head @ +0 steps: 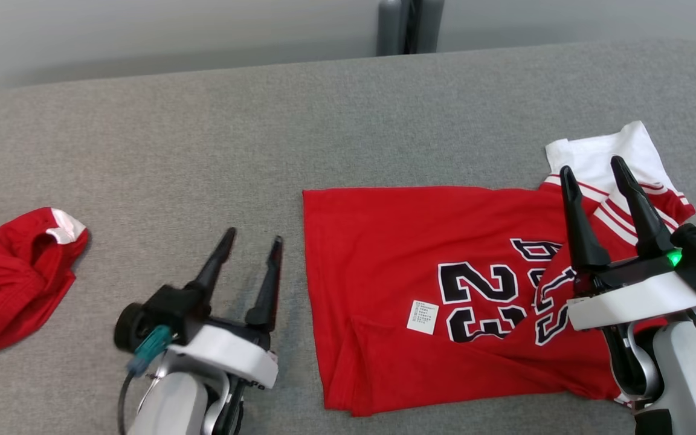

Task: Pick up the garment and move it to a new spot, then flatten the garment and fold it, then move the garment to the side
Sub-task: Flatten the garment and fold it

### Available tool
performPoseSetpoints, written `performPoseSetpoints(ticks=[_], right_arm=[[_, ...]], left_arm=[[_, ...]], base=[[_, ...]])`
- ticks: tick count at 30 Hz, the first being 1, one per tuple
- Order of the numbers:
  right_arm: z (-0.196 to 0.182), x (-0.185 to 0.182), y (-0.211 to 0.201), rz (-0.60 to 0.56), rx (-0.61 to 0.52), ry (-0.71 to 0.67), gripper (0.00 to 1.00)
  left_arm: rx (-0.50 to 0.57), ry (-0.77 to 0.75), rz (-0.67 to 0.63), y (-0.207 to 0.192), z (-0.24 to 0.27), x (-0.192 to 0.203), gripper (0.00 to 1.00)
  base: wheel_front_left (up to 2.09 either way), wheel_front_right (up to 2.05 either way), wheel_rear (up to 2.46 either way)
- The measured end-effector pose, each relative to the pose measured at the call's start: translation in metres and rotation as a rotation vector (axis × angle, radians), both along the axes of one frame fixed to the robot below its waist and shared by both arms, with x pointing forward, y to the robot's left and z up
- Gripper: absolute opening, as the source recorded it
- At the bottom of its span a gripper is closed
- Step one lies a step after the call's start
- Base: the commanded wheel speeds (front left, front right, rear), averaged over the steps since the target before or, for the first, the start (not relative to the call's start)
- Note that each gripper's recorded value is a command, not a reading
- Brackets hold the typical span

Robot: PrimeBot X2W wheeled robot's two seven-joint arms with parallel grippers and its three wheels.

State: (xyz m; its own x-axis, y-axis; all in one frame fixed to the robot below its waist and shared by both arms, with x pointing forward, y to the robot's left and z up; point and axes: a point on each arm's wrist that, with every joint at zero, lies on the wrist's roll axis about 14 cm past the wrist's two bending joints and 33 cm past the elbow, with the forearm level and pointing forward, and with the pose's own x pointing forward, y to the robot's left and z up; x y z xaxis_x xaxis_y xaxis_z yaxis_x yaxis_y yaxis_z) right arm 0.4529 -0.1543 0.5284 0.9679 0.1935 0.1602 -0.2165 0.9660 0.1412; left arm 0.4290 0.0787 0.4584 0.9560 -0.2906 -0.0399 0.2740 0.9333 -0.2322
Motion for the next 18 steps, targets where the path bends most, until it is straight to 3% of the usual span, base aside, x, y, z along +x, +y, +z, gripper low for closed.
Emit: performPoseSetpoints(ticks=[7, 18], right_arm=[[-0.018, 0.001, -0.006, -0.016, -0.01, 0.044, 1.0], [-0.03, 0.002, -0.017, -0.058, -0.007, 0.077, 1.0]], left_arm=[[0.108, 0.087, -0.195, -0.039, -0.03, 0.032, 1.0], [0.292, 0.216, -0.334, -0.061, -0.069, 0.067, 1.0]], base=[[0.0, 0.0, 0.0], [0.0, 0.0, 0.0]])
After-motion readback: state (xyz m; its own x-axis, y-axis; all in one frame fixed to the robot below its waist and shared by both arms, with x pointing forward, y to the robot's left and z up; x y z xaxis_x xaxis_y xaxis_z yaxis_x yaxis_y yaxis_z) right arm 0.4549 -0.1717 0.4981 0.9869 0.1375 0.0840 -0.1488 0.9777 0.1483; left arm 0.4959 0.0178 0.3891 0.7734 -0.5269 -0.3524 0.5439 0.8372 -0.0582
